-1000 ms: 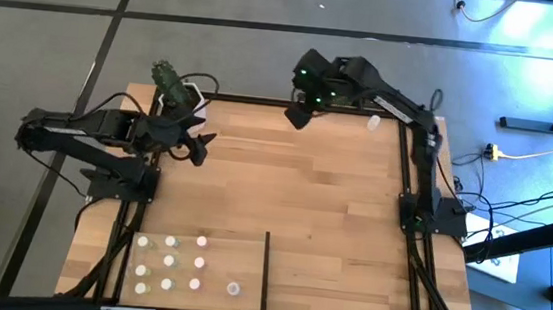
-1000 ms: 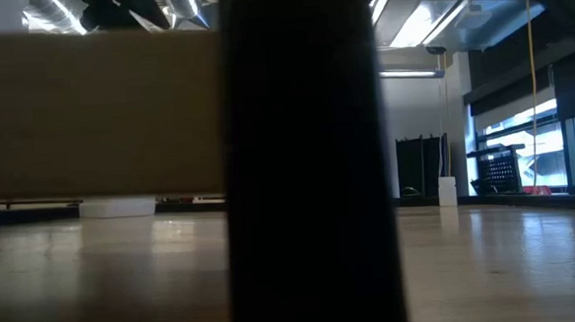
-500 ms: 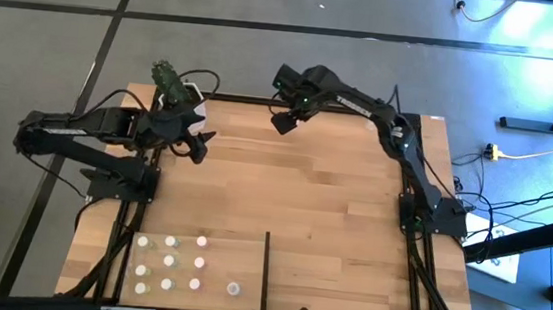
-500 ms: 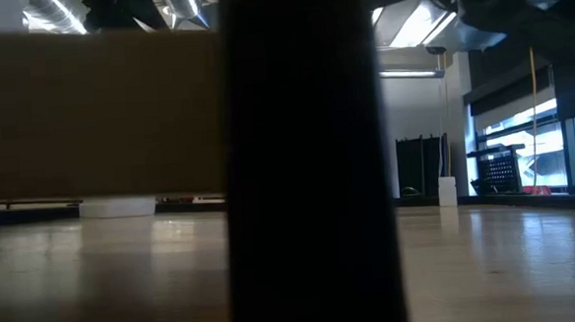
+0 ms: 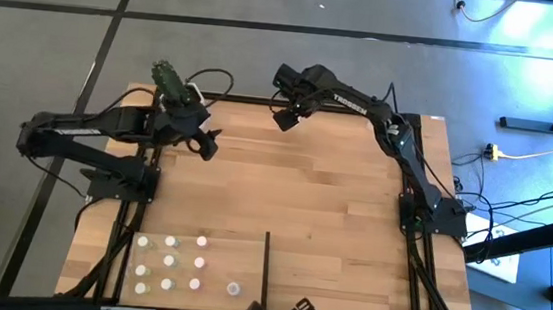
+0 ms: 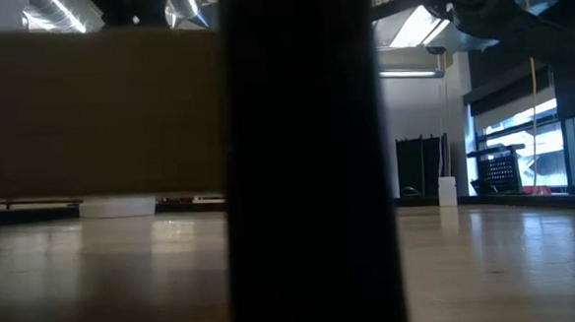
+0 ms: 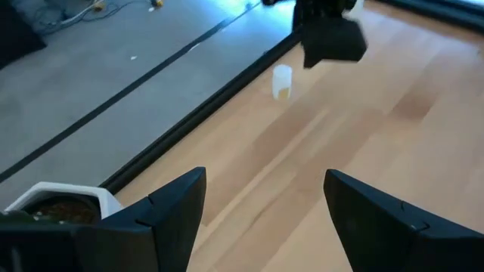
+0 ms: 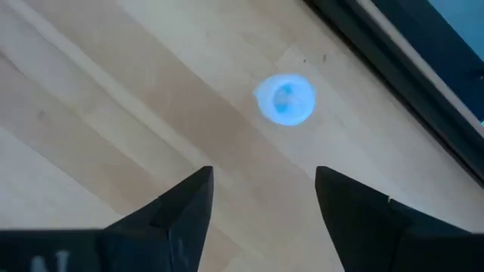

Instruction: Pick and place medicine bottles onto shelf by color

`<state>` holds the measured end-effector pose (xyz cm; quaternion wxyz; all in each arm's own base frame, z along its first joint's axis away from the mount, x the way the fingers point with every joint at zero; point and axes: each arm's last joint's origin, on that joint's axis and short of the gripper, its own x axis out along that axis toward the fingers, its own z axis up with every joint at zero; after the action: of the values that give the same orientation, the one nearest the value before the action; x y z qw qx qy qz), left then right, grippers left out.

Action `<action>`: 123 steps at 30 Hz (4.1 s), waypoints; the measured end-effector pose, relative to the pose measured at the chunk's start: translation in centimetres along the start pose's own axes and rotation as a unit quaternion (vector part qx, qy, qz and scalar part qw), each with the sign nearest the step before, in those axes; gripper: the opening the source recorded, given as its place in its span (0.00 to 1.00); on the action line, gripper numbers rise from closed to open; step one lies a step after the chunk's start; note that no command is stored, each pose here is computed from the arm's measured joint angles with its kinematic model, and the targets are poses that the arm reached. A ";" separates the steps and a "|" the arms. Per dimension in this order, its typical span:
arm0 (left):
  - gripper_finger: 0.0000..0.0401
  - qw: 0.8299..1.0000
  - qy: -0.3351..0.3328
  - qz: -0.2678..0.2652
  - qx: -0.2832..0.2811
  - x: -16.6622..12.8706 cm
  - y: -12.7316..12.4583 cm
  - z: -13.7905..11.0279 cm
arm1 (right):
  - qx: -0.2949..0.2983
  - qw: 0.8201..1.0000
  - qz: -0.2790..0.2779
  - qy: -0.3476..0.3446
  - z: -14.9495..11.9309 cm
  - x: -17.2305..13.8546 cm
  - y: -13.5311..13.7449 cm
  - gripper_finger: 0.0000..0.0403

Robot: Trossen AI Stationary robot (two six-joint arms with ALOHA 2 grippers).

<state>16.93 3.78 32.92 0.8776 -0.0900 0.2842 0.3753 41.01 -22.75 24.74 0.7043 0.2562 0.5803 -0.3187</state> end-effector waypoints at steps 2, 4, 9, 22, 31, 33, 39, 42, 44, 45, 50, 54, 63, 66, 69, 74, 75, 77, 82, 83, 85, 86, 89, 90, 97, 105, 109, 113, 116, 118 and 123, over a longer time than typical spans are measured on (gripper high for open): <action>0.66 1.000 0.009 0.008 0.000 0.6 -0.2 0.0 | 0.007 1.000 0.008 -0.004 0.2 0.0 -0.2 0.58; 0.66 1.000 0.014 0.012 0.001 1.1 -0.4 0.1 | 0.008 1.000 0.013 -0.010 0.5 0.3 -0.3 0.58; 0.66 1.000 0.006 0.014 -0.008 1.5 -0.5 0.4 | 0.015 1.000 0.011 -0.003 0.8 1.6 -0.5 0.58; 0.66 1.000 0.000 0.011 -0.012 1.5 -0.5 0.5 | 0.012 1.000 -0.019 -0.008 1.3 3.3 -0.6 0.58; 0.66 1.000 -0.008 0.004 0.010 2.1 -1.1 0.8 | -0.012 0.999 -0.014 0.031 0.6 3.2 -0.8 0.58; 0.66 0.999 -0.020 -0.015 0.023 2.5 -1.3 1.3 | -0.016 0.999 -0.014 0.033 0.4 2.6 -0.9 0.58; 0.66 0.998 -0.022 -0.054 0.017 4.8 -0.9 2.4 | -0.013 1.000 -0.007 -0.002 -0.1 -1.4 -1.3 0.58; 0.66 0.997 -0.004 -0.067 0.034 6.6 -0.8 2.5 | -0.013 0.999 -0.016 -0.035 -0.5 -4.0 -1.7 0.58; 0.66 0.996 -0.001 -0.082 0.046 7.9 -0.9 2.7 | -0.021 0.998 -0.028 -0.056 -0.8 -5.7 -2.0 0.58; 0.66 0.994 0.001 -0.094 0.050 8.5 -1.0 2.7 | -0.027 0.997 -0.031 -0.065 -1.0 -6.4 -2.1 0.58; 0.66 0.991 0.015 -0.128 0.042 11.9 -1.1 2.8 | -0.064 0.992 -0.038 -0.104 -1.9 -9.7 -2.6 0.58; 0.66 0.992 0.046 -0.114 0.043 13.7 -0.9 2.1 | -0.091 0.988 -0.036 -0.118 -2.3 -11.0 -2.8 0.58; 0.66 0.991 0.059 -0.110 0.043 14.3 -0.9 1.8 | -0.115 0.987 0.060 -0.097 -2.3 -11.0 -3.3 0.58; 0.66 0.991 0.059 -0.109 0.042 14.3 -0.8 1.8 | -0.085 0.990 0.058 -0.091 -2.2 -11.0 -3.7 0.58; 0.66 0.991 0.059 -0.109 0.042 14.3 -0.9 1.8 | -0.074 0.992 0.054 -0.090 -2.2 -11.0 -3.8 0.58; 0.66 0.991 0.058 -0.109 0.042 14.3 -0.9 1.8 | -0.095 0.990 0.054 -0.091 -2.2 -11.0 -3.8 0.58; 0.66 0.991 0.058 -0.109 0.042 14.3 -0.9 1.8 | -0.099 0.989 0.054 -0.091 -2.2 -11.0 -3.8 0.58; 0.66 0.991 0.058 -0.109 0.042 14.3 -0.8 1.8 | -0.092 0.990 0.054 -0.091 -2.2 -11.0 -3.7 0.58; 0.66 0.991 0.058 -0.109 0.042 14.3 -0.9 1.8 | -0.040 0.995 0.036 -0.082 -2.3 -10.8 -4.4 0.58; 0.66 0.991 0.058 -0.109 0.042 14.3 -0.9 1.8 | -0.038 0.995 0.033 -0.081 -2.2 -10.8 -4.6 0.58; 0.66 0.991 0.058 -0.109 0.042 14.3 -0.9 1.8 | -0.035 0.996 0.028 -0.076 -2.3 -10.8 -4.9 0.58; 0.66 0.991 0.058 -0.109 0.042 14.3 -0.9 1.8 | -0.033 0.997 0.018 -0.072 -2.3 -10.8 -5.1 0.58; 0.66 0.991 0.058 -0.109 0.042 14.3 -0.9 1.8 | -0.014 0.999 -0.022 -0.042 -2.8 -10.6 -6.0 0.58; 0.66 0.991 0.058 -0.109 0.042 14.3 -0.9 1.8 | -0.010 0.999 -0.029 -0.030 -3.0 -10.6 -6.5 0.58; 0.66 0.991 0.058 -0.109 0.042 14.3 -0.9 1.8 | 0.033 0.999 -0.023 -0.008 -2.8 -10.2 -9.1 0.59; 0.66 0.991 0.058 -0.109 0.042 14.3 -0.9 1.8 | -0.005 0.998 0.059 0.008 -2.0 -5.1 -9.4 0.80; 0.66 0.991 0.058 -0.109 0.042 14.3 -0.9 1.8 | -0.036 0.997 0.073 -0.002 -1.8 -3.6 -9.2 0.87; 0.66 0.991 0.058 -0.109 0.042 14.3 -0.9 1.8 | -0.088 0.990 0.079 -0.071 -0.8 -3.2 -8.0 0.88; 0.66 0.991 0.058 -0.109 0.042 14.3 -0.9 1.8 | -0.142 0.981 0.081 -0.104 -0.4 -3.3 -6.8 0.88; 0.66 0.991 0.058 -0.109 0.042 14.3 -0.9 1.8 | -0.183 0.973 0.080 -0.115 -0.4 -3.4 -6.1 0.88; 0.66 0.991 0.058 -0.109 0.042 14.3 -0.9 1.8 | -0.248 0.959 0.074 -0.119 -0.4 -3.2 -5.8 0.88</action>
<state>26.27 12.52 26.28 0.8983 -0.1052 0.3389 0.2592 36.03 -25.86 27.88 0.8315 0.0762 0.5322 -0.1399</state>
